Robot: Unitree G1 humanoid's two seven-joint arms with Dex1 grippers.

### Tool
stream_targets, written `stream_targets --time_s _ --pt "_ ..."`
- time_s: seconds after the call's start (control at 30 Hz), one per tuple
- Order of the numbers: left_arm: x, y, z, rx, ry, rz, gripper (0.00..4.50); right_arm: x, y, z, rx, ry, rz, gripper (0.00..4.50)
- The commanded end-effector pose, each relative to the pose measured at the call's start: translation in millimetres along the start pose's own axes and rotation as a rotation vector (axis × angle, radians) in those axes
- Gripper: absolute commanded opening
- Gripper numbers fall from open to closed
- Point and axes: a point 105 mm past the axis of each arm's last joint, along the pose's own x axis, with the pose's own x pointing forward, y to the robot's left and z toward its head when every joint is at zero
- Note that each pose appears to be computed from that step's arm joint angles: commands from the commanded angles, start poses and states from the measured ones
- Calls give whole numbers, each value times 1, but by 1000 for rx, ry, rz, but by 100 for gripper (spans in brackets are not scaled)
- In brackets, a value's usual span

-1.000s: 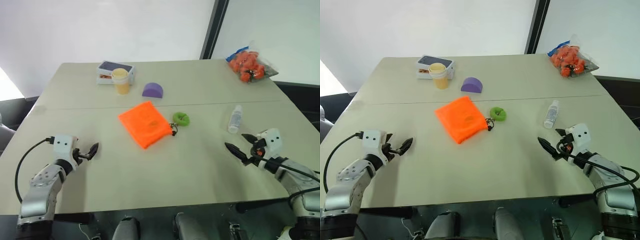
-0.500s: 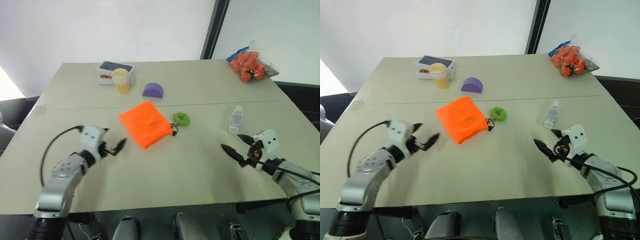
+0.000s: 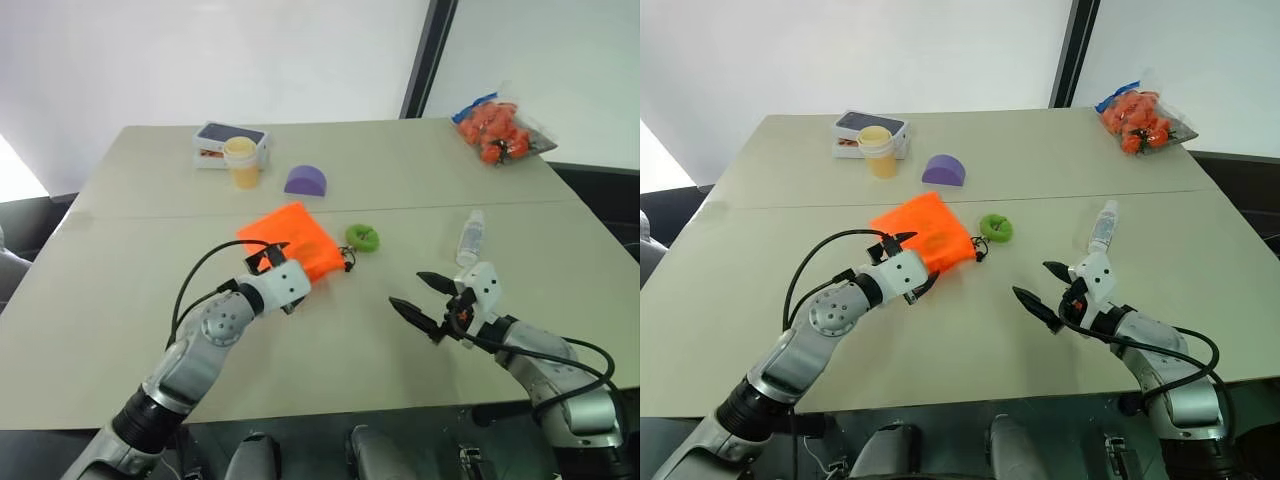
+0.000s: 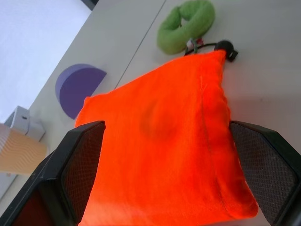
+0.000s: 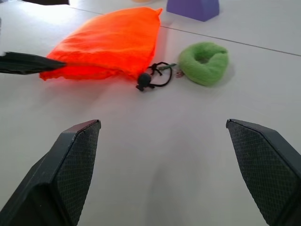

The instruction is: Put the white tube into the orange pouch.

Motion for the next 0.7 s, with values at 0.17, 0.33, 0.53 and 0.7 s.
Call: stream_targets --time_s 0.17,0.33,0.53,0.7 --pt "13 0 8 44 -8 82 450 6 9 19 -35 -53 40 444" --pt "18 -14 19 51 -54 31 450 10 12 20 -32 -57 51 444" --pt "18 -21 26 101 -93 -8 450 12 13 21 -30 -59 53 444" --pt "21 -10 14 171 -35 56 450 11 13 18 -24 -59 49 444"
